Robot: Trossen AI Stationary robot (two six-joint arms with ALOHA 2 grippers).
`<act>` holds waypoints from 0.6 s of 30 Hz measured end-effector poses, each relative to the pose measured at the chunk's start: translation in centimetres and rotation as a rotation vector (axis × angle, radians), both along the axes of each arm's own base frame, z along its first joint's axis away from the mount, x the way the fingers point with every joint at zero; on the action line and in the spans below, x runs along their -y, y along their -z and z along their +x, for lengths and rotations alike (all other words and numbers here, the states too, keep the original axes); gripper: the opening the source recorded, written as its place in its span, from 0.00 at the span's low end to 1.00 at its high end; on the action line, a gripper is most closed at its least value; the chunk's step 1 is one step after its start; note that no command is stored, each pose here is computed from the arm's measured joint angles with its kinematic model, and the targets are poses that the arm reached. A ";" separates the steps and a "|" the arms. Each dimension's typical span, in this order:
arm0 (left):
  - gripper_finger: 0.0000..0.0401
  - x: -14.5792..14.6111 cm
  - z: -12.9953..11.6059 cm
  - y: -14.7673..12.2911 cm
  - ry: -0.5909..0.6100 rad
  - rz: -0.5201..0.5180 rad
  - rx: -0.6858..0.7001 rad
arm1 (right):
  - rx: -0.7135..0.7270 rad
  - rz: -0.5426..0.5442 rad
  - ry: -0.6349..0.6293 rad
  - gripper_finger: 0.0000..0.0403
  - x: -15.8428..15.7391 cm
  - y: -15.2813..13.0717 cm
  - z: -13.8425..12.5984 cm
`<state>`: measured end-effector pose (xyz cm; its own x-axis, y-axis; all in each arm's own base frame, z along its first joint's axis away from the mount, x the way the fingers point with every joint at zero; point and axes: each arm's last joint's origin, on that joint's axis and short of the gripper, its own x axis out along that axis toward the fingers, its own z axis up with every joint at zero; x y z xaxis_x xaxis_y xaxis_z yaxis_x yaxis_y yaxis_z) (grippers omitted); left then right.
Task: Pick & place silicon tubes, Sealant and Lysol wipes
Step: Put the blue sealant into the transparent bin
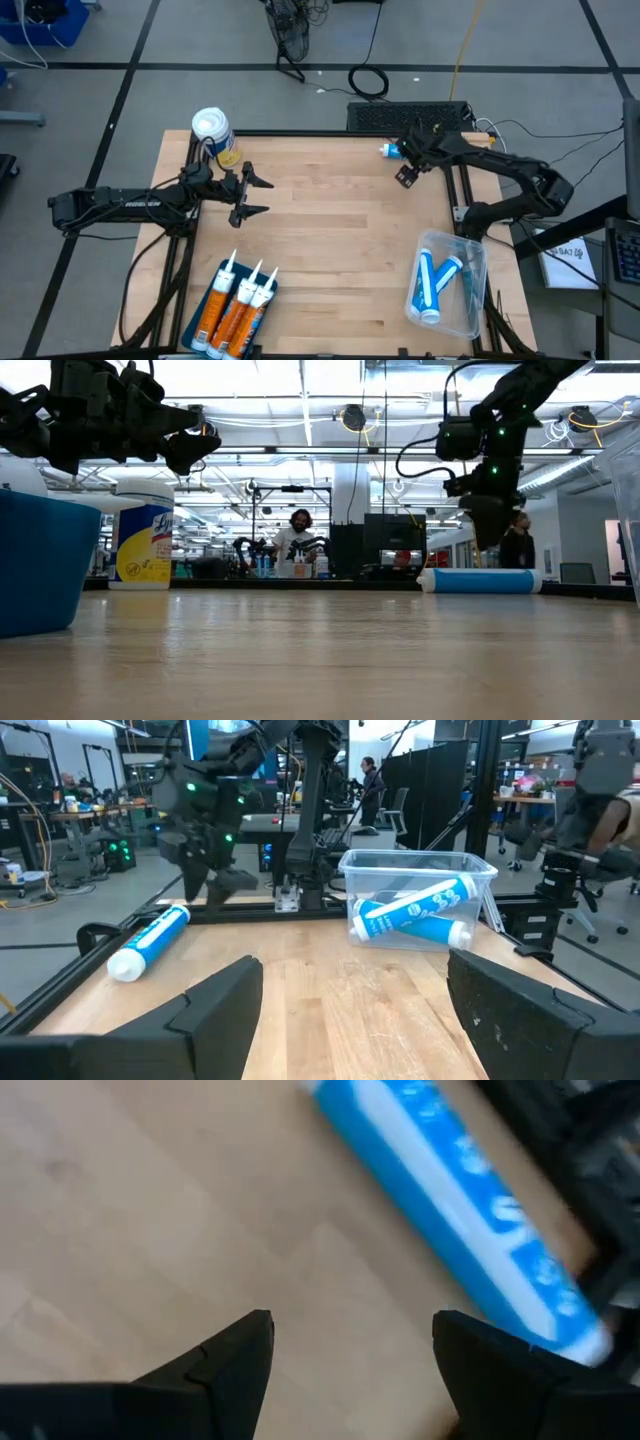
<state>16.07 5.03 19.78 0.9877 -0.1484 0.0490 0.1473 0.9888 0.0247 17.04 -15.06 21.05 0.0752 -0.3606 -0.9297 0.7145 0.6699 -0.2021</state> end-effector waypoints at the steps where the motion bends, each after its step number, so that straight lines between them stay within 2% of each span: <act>1: 0.77 0.0 0.0 0.0 0.000 0.000 0.000 | 0.003 -0.004 0.014 0.63 0.3 -0.4 -0.1; 8: 0.77 0.0 0.0 0.0 0.000 0.000 0.000 | 0.159 -0.012 0.174 0.63 3.5 -2.8 -0.8; 13: 0.77 0.0 0.0 0.0 0.000 0.000 0.000 | 0.126 0.002 0.348 0.63 6.7 -2.2 -1.5; 18: 0.77 0.0 0.0 0.0 0.000 0.000 0.000 | 0.026 0.133 0.404 0.63 9.1 -0.2 -1.4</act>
